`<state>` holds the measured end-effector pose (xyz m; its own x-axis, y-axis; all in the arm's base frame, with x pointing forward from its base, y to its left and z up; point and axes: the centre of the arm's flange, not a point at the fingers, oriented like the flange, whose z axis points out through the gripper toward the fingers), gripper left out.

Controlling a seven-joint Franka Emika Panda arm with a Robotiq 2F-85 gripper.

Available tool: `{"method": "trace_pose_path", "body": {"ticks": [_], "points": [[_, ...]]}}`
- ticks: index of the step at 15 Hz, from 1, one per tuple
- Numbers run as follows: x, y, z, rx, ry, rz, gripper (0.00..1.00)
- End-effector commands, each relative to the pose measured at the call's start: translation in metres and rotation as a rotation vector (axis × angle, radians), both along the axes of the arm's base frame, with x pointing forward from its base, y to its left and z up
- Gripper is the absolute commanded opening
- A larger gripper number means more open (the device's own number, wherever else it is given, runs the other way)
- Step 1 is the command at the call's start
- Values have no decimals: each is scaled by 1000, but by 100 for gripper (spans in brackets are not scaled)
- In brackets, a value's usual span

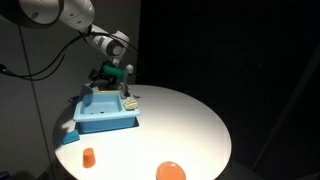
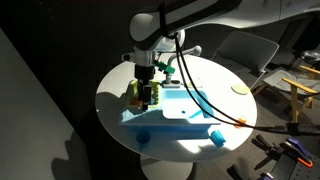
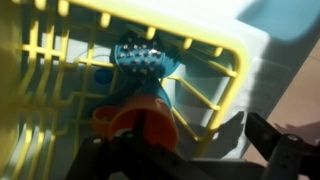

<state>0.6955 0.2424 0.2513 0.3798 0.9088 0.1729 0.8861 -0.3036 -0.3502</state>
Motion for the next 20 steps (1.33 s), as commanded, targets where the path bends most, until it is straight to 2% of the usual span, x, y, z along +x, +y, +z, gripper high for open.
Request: {"method": "trace_pose_path", "body": {"ticks": [1, 9, 15, 20], "points": [[-9, 3, -6, 6, 30, -11, 100], [-14, 9, -8, 10, 50, -3, 100], [-22, 24, 1, 75, 86, 15, 100], [-24, 29, 3, 92, 98, 16, 100]]}}
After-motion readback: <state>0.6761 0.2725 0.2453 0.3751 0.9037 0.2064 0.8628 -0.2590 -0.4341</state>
